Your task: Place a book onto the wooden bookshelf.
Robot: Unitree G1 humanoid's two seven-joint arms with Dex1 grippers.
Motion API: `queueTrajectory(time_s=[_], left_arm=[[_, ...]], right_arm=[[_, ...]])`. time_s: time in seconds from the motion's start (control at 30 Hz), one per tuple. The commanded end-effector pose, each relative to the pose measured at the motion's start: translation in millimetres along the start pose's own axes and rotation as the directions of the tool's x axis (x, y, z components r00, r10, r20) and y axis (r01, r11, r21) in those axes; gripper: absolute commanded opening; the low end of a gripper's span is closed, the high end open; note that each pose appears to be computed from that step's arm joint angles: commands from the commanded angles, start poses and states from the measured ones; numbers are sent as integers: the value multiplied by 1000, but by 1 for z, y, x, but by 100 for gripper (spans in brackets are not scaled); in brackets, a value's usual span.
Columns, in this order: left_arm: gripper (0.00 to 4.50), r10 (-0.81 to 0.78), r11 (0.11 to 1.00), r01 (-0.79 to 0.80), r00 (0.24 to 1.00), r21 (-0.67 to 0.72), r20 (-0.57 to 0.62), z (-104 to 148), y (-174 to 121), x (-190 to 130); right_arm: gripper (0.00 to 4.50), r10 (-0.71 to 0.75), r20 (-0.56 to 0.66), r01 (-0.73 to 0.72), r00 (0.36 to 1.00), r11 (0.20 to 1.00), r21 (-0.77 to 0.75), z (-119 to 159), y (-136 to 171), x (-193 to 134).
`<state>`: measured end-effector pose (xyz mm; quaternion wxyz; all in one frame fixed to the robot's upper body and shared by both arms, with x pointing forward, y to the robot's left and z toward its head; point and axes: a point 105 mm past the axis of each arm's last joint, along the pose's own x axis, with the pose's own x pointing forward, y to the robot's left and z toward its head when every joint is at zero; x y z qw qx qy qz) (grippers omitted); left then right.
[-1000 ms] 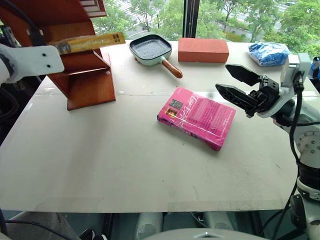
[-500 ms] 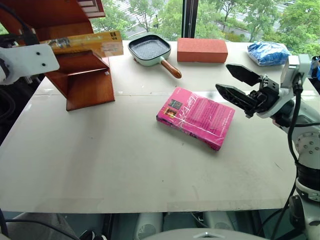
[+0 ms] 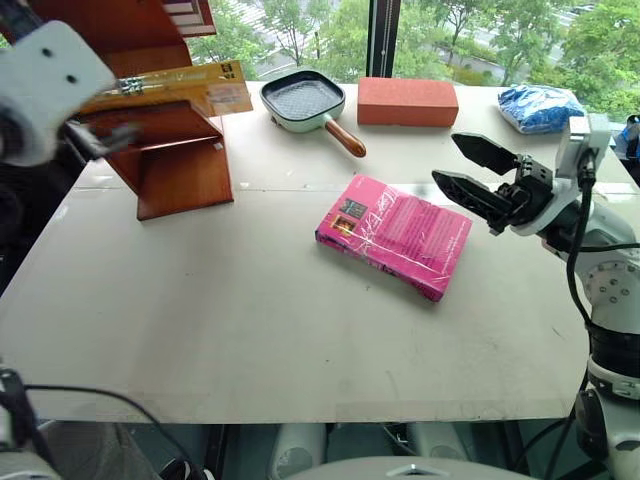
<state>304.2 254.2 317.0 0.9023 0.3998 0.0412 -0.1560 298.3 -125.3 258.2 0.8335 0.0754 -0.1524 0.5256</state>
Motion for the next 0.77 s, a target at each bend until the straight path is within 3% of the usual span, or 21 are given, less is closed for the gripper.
queueTrajectory(time_s=[0.03,0.1,0.2,0.3,0.43,0.57,0.77], left_arm=[[445,-115,982,139,977,-129,179,22,-38,0],[445,-130,979,163,961,-122,244,17,-64,9],[445,-210,930,286,930,-231,303,-3,-119,16],[445,-258,869,369,906,-330,334,-20,-165,16],[445,-243,833,340,934,-437,262,-56,-194,20],[445,-239,832,318,945,-455,223,-80,-216,20],[445,-254,804,340,938,-488,234,-84,-235,23]], right_arm=[[450,-6,2,6,1000,999,-50,4,0,-8],[450,-15,-16,14,1000,998,-58,1,1,-15],[450,-34,-57,30,998,997,-65,-8,3,-29],[450,-59,-176,47,983,996,-75,-34,5,-57],[450,-141,-222,130,965,989,-65,-61,5,-94],[450,-280,-305,255,910,959,-120,-92,5,-136],[450,-348,-417,294,839,937,-190,-122,13,-176]])
